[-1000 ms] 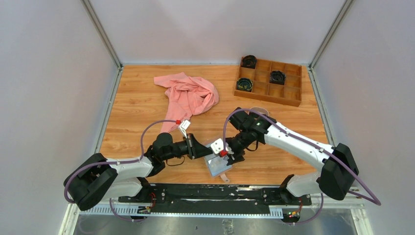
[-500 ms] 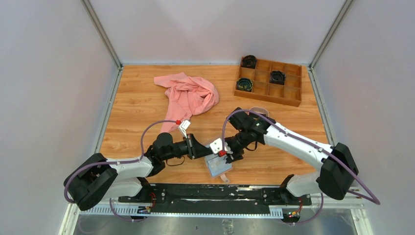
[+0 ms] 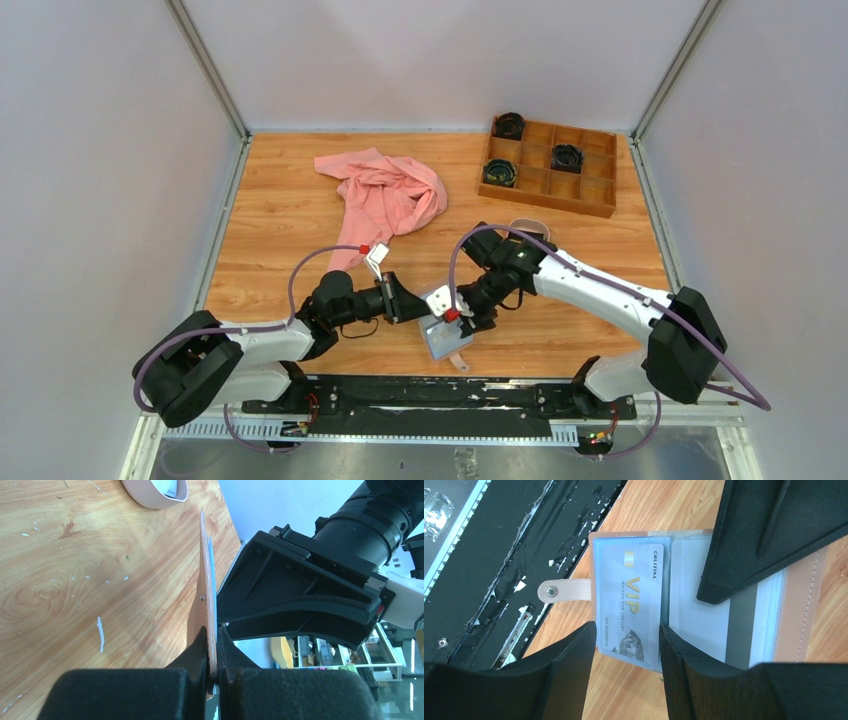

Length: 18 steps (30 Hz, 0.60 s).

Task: Put the credit cards into the card holder
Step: Insert the credit card into the card holder.

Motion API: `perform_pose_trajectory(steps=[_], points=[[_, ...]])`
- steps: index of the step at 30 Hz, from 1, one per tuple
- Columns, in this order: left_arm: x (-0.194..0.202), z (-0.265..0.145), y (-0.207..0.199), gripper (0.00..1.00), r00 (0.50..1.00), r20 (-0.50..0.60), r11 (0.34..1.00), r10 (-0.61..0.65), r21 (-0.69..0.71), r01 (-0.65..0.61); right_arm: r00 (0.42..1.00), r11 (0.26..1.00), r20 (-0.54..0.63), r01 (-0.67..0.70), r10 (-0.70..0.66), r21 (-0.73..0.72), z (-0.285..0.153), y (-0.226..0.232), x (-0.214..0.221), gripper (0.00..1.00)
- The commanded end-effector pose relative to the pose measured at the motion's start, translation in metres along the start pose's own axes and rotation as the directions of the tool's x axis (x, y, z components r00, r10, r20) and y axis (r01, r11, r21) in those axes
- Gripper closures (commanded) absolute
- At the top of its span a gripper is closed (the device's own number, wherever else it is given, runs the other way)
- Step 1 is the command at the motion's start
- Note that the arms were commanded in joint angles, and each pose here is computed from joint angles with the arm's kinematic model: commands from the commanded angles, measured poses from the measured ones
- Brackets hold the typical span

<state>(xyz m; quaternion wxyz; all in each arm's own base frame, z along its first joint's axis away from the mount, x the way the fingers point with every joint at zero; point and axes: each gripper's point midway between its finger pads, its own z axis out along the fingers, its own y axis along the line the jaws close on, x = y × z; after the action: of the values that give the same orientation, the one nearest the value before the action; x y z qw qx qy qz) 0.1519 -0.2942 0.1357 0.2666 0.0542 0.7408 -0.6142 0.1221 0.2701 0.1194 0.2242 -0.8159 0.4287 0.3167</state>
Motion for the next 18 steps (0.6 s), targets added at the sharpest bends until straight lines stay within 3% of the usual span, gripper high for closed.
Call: perform_pose_trajectory(steps=[1, 9, 15, 18], points=[[-0.009, 0.003, -0.022, 1.0, 1.0, 0.021, 0.997, 0.023, 0.08, -0.025, 1.0, 0.998, -0.001, -0.016, 0.016, -0.06, 0.009, 0.014, 0.003, 0.47], [-0.008, 0.004, -0.013, 1.0, 0.999, 0.016, 0.998, 0.035, 0.043, -0.036, 0.999, 0.995, 0.034, 0.004, -0.001, -0.098, 0.008, 0.022, -0.006, 0.48], [-0.002, 0.002, 0.0, 1.0, 0.999, -0.001, 0.999, 0.051, -0.001, -0.051, 0.999, 0.999, 0.023, -0.042, 0.042, -0.012, -0.012, 0.006, -0.022, 0.44], [0.001, 0.002, 0.007, 1.0, 0.999, -0.007, 0.998, 0.054, -0.021, -0.054, 0.995, 0.999, 0.089, -0.044, 0.043, 0.01, -0.028, 0.008, -0.034, 0.43]])
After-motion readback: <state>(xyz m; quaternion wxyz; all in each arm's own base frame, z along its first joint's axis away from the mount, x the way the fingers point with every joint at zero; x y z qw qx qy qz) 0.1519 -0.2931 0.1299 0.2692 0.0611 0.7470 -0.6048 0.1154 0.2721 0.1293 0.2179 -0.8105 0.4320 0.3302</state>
